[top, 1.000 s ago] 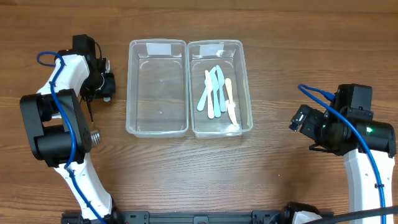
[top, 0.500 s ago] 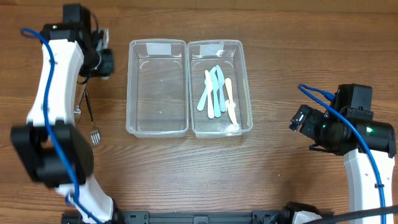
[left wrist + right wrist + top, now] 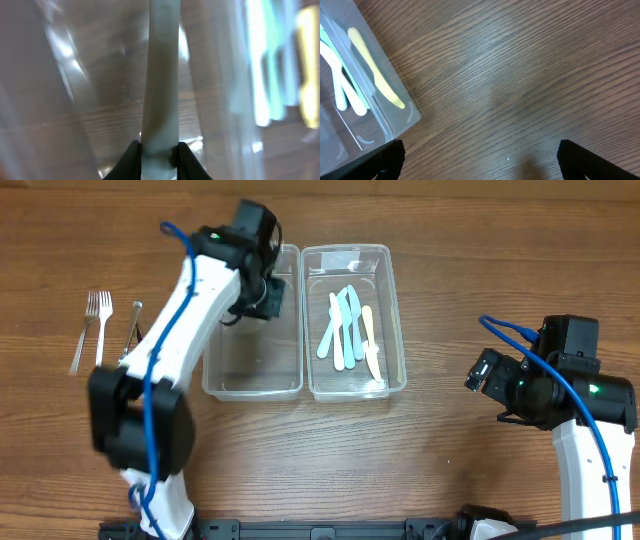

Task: Pack container
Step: 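Carry the white fork into the left container and release, then lower the left gripper onto a metal fork and grasp it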

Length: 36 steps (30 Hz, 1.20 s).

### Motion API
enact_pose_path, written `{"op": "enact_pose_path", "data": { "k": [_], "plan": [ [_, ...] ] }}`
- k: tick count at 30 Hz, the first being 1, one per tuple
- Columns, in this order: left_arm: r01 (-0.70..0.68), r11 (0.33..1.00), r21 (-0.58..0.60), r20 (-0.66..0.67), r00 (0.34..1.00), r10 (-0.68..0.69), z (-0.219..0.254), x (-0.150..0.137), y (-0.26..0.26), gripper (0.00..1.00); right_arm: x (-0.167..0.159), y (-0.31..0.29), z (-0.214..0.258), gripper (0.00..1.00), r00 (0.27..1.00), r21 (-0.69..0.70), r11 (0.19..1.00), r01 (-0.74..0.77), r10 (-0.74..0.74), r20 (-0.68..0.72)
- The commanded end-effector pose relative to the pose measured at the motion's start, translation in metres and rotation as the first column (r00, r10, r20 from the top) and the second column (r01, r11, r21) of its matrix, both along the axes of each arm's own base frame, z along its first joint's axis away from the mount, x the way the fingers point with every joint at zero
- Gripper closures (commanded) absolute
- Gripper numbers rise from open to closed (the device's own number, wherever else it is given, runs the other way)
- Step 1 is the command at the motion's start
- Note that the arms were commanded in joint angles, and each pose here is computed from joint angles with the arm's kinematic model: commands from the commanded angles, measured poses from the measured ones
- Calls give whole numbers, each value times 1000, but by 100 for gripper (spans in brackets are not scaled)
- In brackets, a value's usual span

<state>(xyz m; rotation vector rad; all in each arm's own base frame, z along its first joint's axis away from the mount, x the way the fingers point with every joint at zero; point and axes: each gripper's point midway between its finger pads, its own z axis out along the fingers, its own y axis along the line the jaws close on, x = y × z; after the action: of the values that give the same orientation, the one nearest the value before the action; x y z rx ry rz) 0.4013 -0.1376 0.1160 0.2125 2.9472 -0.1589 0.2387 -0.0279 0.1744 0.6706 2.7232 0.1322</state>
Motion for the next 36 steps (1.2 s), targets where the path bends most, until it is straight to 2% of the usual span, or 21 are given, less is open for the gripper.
{"op": "enact_pose_path", "data": {
  "k": [1,6,8,9,13,17,20,22,24,28,32,36],
  "plan": [
    [-37,999,27,-152,988,41,-58,-13,2,96,1,0,1,0,1000,0,1000,-3,3,5],
    [-10,999,33,-217,976,17,-82,-20,1,96,1,0,1,0,1000,0,1000,-3,3,5],
    [-8,1000,28,-209,978,13,-79,-18,0,53,1,0,1,0,1000,0,1000,-3,3,5],
    [-8,1000,25,-202,979,13,-76,-17,0,47,1,0,1,0,1000,0,1000,-3,3,5],
    [-16,999,45,-116,993,21,-41,-6,5,37,1,0,1,0,1000,0,1000,-3,3,4],
    [-50,996,68,71,996,45,41,-3,22,21,1,0,1,0,1000,-1,1000,-3,3,4],
    [-111,993,28,171,980,105,102,-26,43,5,1,0,1,0,1000,-1,1000,-3,3,5],
    [-195,980,27,230,956,184,137,-48,69,0,1,0,1,0,1000,-1,1000,-3,3,5],
    [-293,955,34,288,918,272,164,-70,100,0,1,0,1,0,1000,-1,1000,-3,3,5],
    [-414,910,3,349,853,387,185,-105,144,0,1,0,1,0,1000,-1,1000,-3,3,5],
    [-517,856,0,289,820,495,156,-130,176,0,1,0,1,0,1000,-1,1000,-3,3,5],
    [-585,811,17,164,802,575,91,-139,194,0,1,0,1,0,1000,0,1000,-3,3,4]
  ]
}}
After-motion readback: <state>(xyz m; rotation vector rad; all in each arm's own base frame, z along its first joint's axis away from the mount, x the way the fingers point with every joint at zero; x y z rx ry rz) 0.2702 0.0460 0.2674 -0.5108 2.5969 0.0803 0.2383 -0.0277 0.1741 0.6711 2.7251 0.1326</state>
